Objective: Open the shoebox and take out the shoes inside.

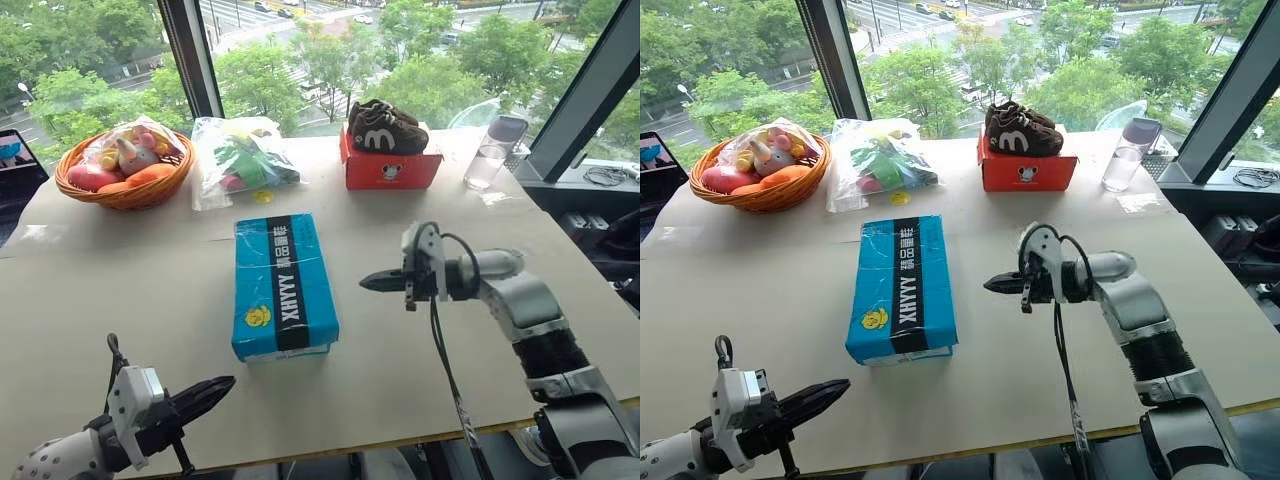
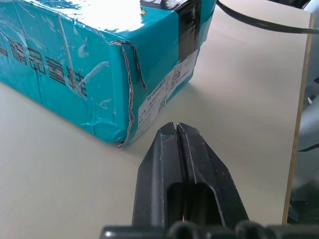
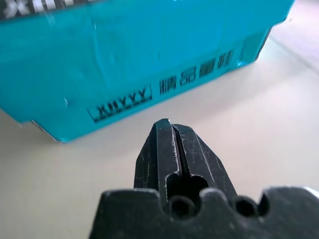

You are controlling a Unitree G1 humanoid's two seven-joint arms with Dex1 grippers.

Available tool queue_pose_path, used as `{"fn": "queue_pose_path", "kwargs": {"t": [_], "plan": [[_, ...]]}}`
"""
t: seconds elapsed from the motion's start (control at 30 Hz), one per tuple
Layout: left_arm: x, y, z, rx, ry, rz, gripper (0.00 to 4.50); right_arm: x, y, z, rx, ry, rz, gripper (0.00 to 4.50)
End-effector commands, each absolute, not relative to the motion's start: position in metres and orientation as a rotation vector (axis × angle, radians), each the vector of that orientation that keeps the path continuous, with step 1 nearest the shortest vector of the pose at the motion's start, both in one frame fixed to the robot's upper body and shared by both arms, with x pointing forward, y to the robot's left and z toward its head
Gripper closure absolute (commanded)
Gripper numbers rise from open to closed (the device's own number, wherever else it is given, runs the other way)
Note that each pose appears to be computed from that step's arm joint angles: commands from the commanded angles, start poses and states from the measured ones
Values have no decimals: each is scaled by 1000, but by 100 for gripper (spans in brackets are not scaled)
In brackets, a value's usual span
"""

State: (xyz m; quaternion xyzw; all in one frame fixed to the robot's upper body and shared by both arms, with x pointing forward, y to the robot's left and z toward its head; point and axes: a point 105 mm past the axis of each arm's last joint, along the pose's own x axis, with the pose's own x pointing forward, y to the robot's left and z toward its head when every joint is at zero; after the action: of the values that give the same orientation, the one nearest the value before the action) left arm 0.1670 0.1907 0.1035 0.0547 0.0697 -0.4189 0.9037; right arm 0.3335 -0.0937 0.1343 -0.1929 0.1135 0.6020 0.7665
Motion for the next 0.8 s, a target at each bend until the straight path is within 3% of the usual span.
{"fn": "queue_pose_path", "kwargs": {"t": [0.03,0.27,0.8], "plan": [[168,188,110,119,124,-873,446,319,-54,128,-545,173,1404,446],[169,184,112,107,116,-858,446,312,-26,140,-567,85,1425,446],[177,181,108,100,118,-832,446,310,9,211,-549,-114,1442,446]]}}
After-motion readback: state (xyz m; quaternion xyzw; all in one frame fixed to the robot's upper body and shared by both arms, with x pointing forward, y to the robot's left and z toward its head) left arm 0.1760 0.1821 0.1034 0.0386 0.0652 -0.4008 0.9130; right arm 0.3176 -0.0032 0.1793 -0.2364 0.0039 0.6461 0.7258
